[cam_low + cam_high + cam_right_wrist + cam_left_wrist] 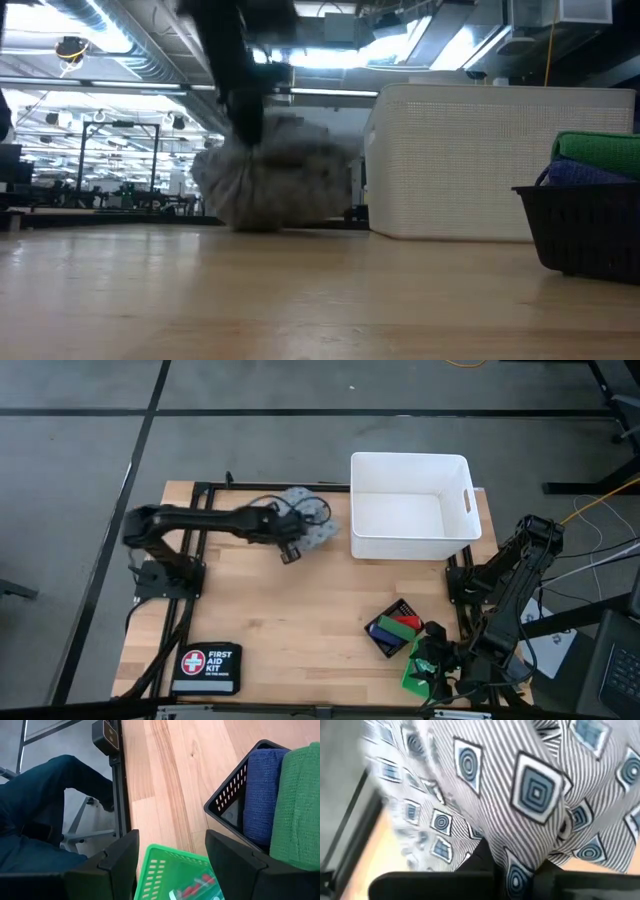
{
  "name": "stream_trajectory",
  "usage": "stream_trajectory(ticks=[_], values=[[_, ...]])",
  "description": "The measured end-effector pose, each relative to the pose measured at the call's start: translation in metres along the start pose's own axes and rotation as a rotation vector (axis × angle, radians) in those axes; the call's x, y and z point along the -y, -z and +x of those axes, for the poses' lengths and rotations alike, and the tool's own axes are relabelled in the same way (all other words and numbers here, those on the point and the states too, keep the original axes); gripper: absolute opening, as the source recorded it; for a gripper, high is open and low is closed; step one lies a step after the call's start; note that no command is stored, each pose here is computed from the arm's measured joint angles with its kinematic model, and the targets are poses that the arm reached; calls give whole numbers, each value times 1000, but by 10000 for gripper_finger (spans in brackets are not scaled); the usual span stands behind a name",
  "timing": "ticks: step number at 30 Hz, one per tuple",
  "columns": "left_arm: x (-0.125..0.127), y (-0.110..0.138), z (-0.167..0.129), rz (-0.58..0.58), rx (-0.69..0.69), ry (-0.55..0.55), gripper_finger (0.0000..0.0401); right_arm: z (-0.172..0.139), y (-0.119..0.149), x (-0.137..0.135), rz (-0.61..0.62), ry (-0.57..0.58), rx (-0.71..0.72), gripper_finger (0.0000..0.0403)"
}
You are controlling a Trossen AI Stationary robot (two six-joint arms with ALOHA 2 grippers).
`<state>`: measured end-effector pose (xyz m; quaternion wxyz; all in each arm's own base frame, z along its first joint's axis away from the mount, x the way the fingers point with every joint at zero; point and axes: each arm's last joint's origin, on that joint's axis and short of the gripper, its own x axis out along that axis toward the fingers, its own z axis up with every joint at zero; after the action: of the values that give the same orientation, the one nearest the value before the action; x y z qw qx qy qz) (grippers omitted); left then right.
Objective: Pick & Place Medicine items
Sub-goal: Put the white cloth into the white bin
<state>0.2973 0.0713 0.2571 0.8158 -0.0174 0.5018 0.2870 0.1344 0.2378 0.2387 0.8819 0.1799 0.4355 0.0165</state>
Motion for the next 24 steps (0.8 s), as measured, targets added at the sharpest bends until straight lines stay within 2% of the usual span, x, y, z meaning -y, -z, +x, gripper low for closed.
stream_trajectory(ticks=[5, 8, 13, 18, 22, 24], values=[[-7, -7, -69, -55, 332, 94, 5, 0, -1, 0, -22, 6, 21, 229], [-4, -11, -105, -47, 549, 132, 5, 0, -1, 0, -28, 8, 25, 229], [2, -14, -147, -36, 820, 53, 5, 0, -1, 0, -28, 6, 24, 229], [11, -24, -165, -8, 1009, 43, 5, 0, -1, 0, -27, 5, 25, 229], [18, -39, -165, 37, 1132, 59, 6, 0, -1, 0, -31, 5, 26, 229], [19, -50, -160, 53, 1147, 64, 6, 0, -1, 0, -32, 5, 26, 229]])
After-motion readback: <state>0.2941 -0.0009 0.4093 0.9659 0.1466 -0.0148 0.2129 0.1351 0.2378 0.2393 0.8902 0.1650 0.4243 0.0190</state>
